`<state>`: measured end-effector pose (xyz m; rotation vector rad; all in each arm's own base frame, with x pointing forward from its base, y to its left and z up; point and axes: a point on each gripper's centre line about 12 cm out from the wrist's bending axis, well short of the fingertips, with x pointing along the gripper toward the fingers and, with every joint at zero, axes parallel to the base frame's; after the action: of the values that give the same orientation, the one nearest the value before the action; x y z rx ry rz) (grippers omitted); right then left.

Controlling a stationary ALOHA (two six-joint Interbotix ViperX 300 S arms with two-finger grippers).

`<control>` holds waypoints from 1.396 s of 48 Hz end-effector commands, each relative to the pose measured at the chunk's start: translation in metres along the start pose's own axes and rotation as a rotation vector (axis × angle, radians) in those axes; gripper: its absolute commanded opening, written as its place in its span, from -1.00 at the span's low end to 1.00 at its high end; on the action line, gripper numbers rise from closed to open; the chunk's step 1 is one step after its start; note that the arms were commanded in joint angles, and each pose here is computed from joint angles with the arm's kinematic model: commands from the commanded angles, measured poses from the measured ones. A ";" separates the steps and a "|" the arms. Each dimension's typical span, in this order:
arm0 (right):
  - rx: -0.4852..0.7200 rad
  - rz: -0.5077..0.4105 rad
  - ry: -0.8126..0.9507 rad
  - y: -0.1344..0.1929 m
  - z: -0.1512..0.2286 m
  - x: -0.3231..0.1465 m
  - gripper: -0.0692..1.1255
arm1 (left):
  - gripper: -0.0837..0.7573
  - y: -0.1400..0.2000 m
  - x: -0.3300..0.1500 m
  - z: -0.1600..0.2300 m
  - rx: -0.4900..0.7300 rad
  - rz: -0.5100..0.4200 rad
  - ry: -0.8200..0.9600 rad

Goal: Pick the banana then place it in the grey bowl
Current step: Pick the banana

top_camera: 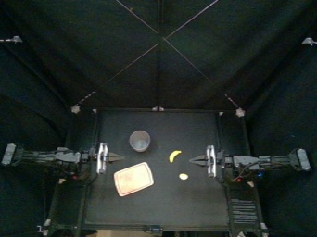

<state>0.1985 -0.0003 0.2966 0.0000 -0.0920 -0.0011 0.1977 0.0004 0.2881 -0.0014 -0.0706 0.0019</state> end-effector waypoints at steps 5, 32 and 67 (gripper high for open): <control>0.027 -0.072 0.059 -0.015 -0.010 0.011 -0.73 | -0.79 0.001 0.003 0.006 -0.021 0.006 -0.011; 0.012 -0.323 0.438 -0.079 -0.067 0.024 0.31 | -0.79 0.001 0.003 0.005 -0.011 0.007 -0.015; -0.079 -0.242 0.804 -0.097 -0.106 0.106 0.89 | -0.79 0.010 0.002 0.009 -0.005 0.053 -0.049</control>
<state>0.3022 -0.0964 0.1966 -0.0137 0.6429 -0.2660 0.1978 0.0101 0.2919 -0.0137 -0.1062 0.0522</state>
